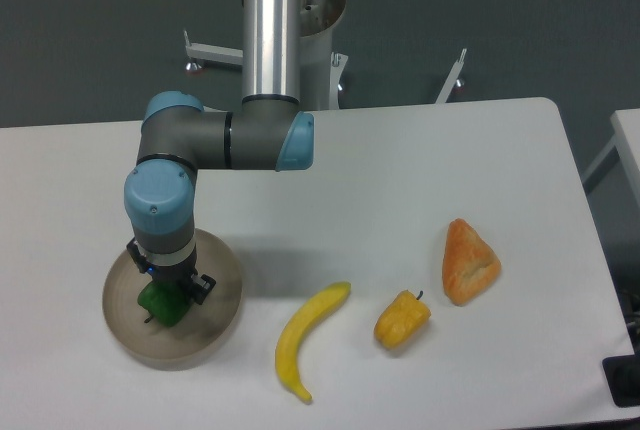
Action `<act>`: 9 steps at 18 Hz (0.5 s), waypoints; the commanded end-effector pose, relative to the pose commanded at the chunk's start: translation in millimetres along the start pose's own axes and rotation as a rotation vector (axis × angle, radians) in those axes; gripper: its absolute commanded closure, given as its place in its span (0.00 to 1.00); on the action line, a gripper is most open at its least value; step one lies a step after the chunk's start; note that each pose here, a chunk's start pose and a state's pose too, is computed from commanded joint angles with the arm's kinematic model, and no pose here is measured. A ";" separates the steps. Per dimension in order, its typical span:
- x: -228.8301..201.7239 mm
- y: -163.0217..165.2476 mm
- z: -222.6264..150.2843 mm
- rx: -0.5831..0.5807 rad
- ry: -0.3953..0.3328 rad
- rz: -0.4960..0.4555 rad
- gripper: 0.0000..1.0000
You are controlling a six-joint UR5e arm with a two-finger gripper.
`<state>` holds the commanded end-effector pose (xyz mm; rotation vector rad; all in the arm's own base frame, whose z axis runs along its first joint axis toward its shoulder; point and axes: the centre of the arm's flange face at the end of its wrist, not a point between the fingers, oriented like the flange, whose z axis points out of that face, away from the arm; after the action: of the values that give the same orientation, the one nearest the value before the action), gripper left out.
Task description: Place the green pepper on the plate
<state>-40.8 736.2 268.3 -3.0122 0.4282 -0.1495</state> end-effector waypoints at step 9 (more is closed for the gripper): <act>-2.8 -0.5 -36.5 0.051 -0.033 0.003 0.00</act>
<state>-47.4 734.5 304.3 -2.9596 0.4194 -0.1089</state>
